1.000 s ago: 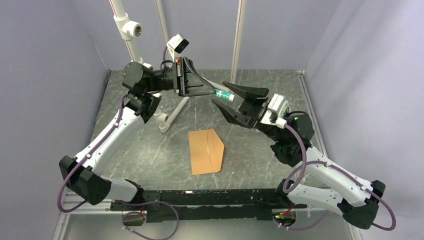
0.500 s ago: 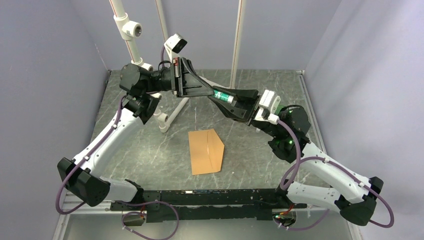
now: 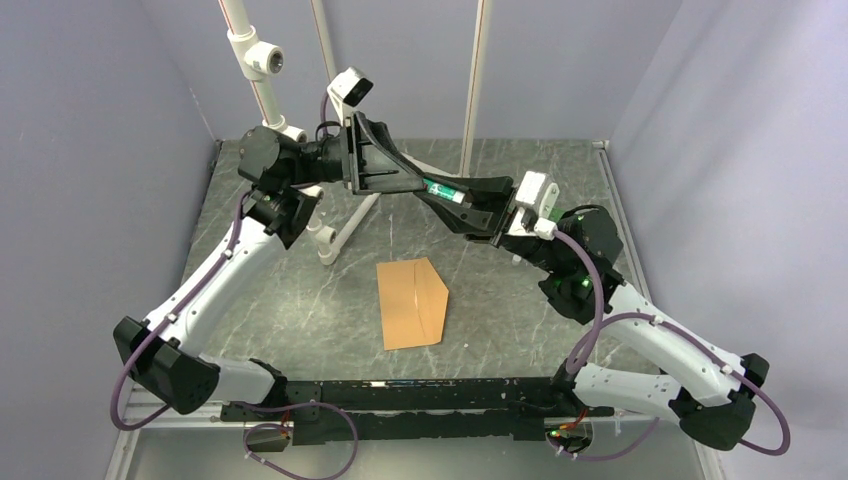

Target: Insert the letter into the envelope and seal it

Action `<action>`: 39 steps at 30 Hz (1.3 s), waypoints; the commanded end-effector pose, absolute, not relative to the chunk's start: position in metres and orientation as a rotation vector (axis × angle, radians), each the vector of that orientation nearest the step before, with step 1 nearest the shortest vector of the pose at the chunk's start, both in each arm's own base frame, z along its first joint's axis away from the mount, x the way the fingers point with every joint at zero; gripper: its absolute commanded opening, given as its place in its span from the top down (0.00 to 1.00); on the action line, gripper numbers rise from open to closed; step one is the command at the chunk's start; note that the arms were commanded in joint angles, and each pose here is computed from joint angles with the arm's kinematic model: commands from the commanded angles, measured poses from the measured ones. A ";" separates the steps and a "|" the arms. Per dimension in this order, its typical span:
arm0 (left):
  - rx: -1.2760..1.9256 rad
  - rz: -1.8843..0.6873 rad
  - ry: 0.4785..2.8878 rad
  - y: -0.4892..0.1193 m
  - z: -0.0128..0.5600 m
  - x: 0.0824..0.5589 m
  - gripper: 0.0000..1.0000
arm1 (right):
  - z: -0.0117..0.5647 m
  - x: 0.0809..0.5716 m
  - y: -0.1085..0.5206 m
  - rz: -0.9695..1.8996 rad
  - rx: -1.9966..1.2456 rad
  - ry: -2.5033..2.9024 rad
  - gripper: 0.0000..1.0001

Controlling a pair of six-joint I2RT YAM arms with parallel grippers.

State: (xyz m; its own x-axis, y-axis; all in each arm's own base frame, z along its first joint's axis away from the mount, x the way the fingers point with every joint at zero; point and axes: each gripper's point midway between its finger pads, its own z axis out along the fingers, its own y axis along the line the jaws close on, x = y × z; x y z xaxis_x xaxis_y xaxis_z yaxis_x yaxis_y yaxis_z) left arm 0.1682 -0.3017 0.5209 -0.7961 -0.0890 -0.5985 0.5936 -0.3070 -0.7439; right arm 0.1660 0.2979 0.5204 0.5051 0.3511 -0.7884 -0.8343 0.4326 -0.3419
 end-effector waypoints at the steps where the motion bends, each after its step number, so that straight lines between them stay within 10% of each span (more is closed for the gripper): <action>1: 0.656 -2.034 1.487 -0.297 0.522 0.164 0.28 | 0.533 0.168 0.284 0.804 -0.748 0.733 1.00; 6: 0.576 -1.714 1.644 -0.295 0.477 0.190 0.09 | 0.508 0.180 0.267 0.775 -0.689 0.919 1.00; 18: 0.509 -0.992 1.995 -0.279 0.348 0.240 0.16 | 0.361 0.244 0.202 0.484 -0.201 1.688 1.00; 28: 0.541 -0.605 2.340 -0.288 0.227 0.242 0.57 | 0.251 0.251 0.217 0.469 -0.034 2.055 1.00; 39: 0.426 -0.356 2.621 -0.275 0.106 0.253 0.80 | 0.183 0.242 0.248 0.555 -0.092 2.221 1.00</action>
